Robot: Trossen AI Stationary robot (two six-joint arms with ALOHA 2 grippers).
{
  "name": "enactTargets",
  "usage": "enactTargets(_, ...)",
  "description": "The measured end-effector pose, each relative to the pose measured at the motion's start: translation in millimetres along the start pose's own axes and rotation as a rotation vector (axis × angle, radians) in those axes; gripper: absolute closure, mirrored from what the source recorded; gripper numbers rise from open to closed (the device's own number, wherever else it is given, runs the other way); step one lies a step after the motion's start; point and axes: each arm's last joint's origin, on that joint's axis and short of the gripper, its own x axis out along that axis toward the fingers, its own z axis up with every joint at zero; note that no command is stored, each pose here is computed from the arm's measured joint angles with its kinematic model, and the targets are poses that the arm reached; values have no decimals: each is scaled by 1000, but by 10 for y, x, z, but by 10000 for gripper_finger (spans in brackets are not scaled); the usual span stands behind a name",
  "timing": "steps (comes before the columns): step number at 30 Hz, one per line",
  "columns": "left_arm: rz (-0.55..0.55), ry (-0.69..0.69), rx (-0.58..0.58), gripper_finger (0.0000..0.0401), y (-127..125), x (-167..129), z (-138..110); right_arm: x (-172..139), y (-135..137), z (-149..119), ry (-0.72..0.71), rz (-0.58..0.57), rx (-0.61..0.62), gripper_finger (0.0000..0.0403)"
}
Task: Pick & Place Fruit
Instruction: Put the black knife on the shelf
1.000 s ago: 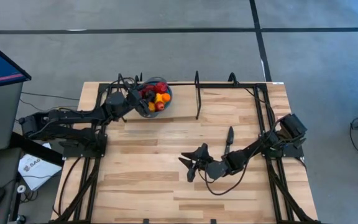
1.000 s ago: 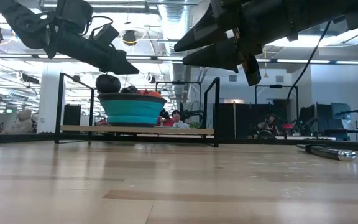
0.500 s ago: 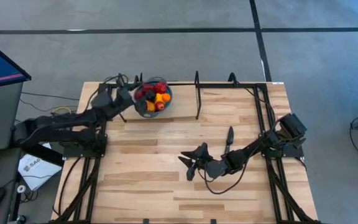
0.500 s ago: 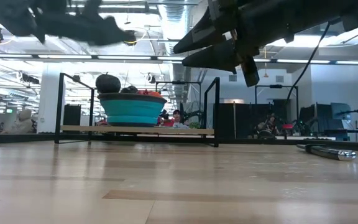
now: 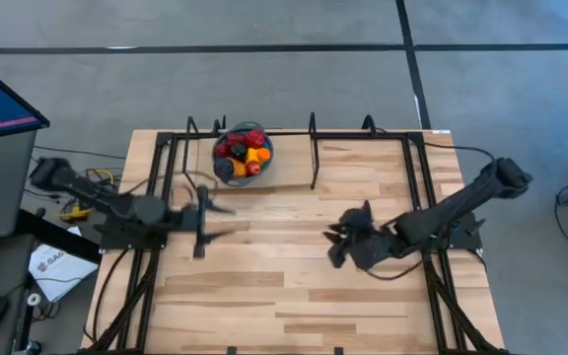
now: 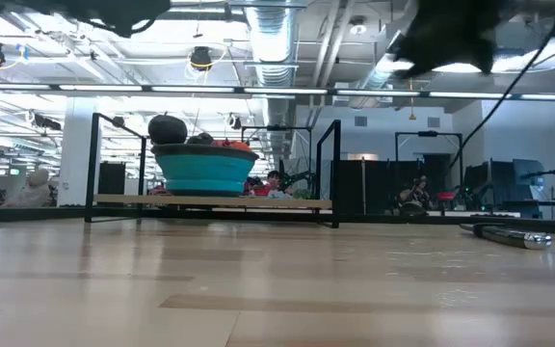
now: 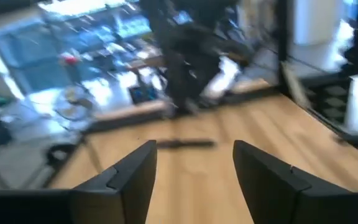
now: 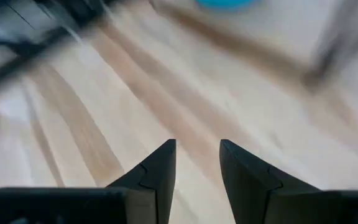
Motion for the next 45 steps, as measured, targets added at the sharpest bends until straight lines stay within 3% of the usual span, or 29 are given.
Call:
enactTargets(5,-114,92,-67,204,-461,-11,-108,-158,-277,-110,362,-237,154,281)
enactTargets(9,-190,210,-173,208,-770,14,-294,-16,-373,-315,542,-390,168,249)
enactTargets(16,-217,410,-351,221,-1135,19,-638,374,-354,-497,608,-495,193,142)
enactTargets(21,-217,464,-437,232,-1254,-15,-734,697,-395,-610,671,-571,251,126)
enactTargets(29,-300,463,-462,249,-1393,-165,-703,907,-468,-711,759,-648,266,162)
enactTargets(40,-326,424,-466,267,-1493,-306,-662,912,-460,-723,787,-639,279,334)
enactTargets(45,-332,401,-457,273,-1536,-379,-646,884,-417,-726,796,-598,250,334)
